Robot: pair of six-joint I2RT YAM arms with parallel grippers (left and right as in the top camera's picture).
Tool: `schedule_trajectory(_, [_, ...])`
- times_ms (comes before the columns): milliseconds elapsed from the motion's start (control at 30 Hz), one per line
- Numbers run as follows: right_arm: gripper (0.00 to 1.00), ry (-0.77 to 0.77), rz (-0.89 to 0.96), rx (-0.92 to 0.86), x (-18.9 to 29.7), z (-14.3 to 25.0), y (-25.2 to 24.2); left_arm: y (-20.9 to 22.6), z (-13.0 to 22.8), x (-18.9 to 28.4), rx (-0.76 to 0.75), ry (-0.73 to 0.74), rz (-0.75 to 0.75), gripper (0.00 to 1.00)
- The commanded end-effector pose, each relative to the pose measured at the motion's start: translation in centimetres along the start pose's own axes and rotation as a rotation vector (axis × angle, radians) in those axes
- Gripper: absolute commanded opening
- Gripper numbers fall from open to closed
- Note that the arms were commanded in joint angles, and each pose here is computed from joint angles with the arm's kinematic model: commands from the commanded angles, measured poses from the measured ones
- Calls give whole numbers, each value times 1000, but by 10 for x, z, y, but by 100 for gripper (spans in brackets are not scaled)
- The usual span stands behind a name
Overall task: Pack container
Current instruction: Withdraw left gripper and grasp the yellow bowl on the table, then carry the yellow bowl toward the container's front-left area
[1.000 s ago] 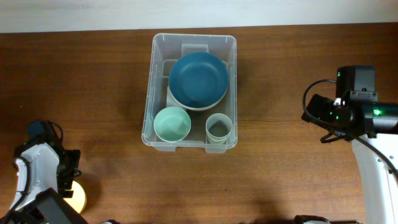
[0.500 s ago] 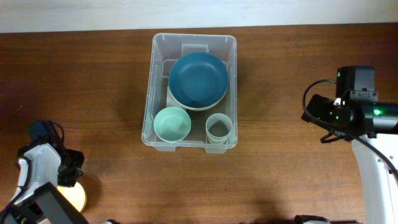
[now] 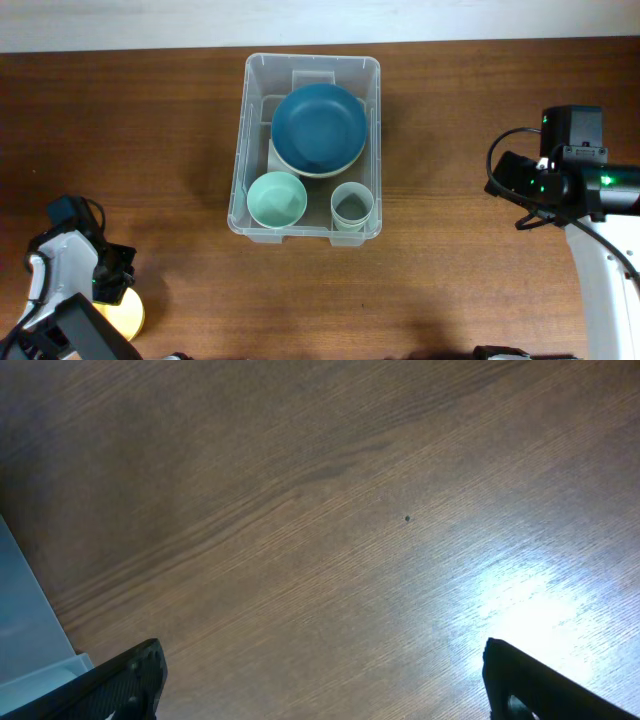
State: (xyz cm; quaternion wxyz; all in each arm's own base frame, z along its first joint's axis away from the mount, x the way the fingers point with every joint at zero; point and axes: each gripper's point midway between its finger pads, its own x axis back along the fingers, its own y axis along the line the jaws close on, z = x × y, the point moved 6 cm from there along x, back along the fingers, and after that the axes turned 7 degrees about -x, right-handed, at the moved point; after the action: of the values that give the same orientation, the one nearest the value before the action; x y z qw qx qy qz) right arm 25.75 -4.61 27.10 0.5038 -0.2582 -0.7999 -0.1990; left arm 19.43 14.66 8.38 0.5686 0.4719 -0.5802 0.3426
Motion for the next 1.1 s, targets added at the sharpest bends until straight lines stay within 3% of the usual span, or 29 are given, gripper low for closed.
schedule_trajectory(0, [97, -3, 14, -2, -1, -1, -2, 1, 3, -5, -3, 22, -7, 1])
schedule_trajectory(233, [97, -3, 14, -2, -1, -1, -2, -28, 0, 15, -69, 76, 194, 0])
schedule_trajectory(367, [97, -3, 14, -2, -1, -1, -2, -55, -9, 59, -198, 10, 303, 1])
schedule_trajectory(567, [97, -3, 14, -2, -1, -1, -2, -98, 2, 164, -437, -183, 388, 0])
schedule_trajectory(833, [97, -6, 12, -3, -1, -2, -1, -143, 83, 289, -798, -410, 591, 1])
schedule_trajectory(1067, [97, -6, 12, -3, -1, -2, -1, -176, 172, 295, -1163, -442, 641, 0])
